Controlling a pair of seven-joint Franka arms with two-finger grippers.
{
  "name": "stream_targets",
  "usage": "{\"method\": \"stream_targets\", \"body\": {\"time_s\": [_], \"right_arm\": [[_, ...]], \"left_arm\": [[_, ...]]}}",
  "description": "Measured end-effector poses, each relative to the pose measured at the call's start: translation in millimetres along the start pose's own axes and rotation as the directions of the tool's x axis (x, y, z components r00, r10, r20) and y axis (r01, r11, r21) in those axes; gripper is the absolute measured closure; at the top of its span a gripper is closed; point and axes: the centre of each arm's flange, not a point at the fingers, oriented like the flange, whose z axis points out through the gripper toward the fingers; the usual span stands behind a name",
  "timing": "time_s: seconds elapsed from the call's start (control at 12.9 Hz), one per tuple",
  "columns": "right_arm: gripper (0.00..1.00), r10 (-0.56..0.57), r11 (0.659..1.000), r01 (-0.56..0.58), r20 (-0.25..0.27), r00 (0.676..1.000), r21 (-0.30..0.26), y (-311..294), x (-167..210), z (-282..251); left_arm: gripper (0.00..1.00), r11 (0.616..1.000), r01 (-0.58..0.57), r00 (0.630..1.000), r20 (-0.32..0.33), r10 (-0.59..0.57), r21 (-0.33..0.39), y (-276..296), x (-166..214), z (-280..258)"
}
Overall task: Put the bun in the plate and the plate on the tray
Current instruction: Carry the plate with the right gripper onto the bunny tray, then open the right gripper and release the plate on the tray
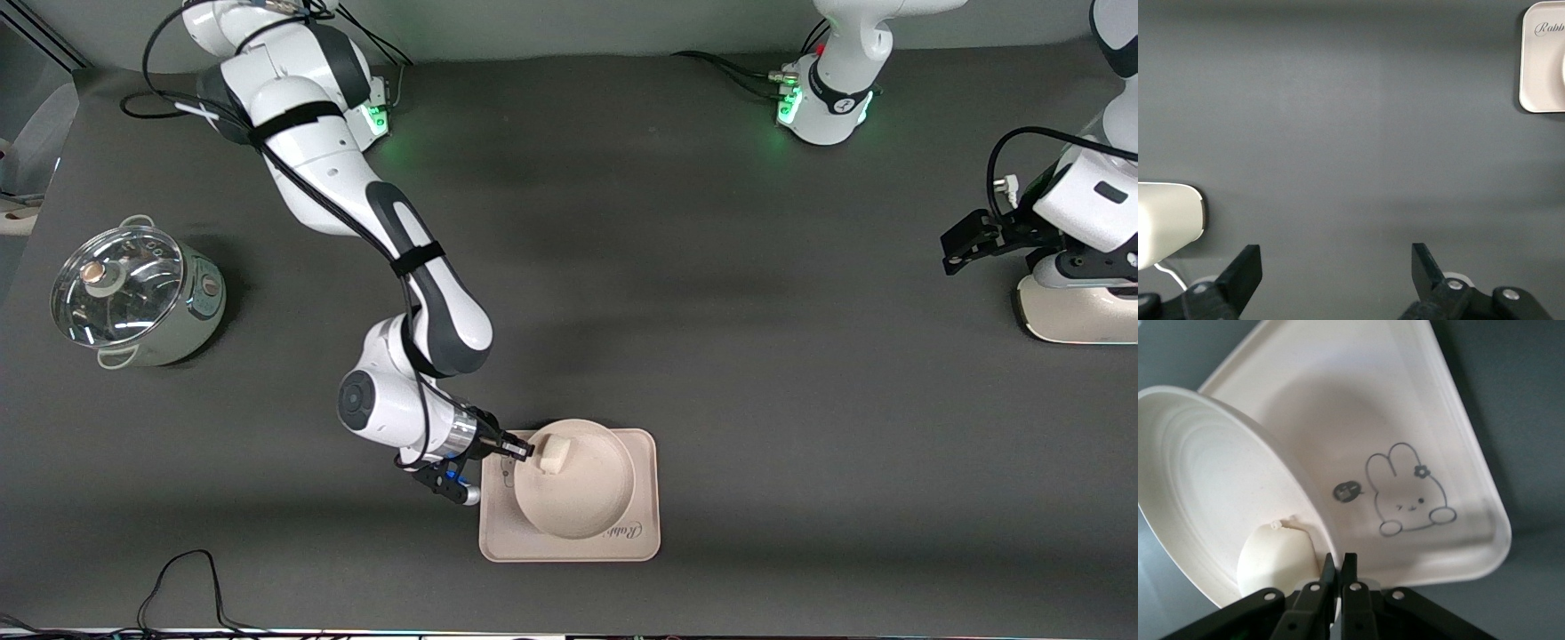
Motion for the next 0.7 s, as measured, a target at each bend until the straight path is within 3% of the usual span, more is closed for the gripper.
{"method": "stream_targets", "body": {"time_s": [0.54,0.7], "right_arm": [[0.95,0.025,1.000,-0.025,0.005,1.000,-0.006,14.5,5.8,18.2],[0.79,0.026,1.000,-0.026,0.005,1.000,-0.006,14.9,6.2,18.2]], "left_arm": [[0.00,1.000,0.002,1.000,0.002,-0.002,0.000,-1.4,0.7,1.4],[0.00,1.000,0.004,1.000,0.004,-0.004,0.000,-2.0,1.2,2.5]]}}
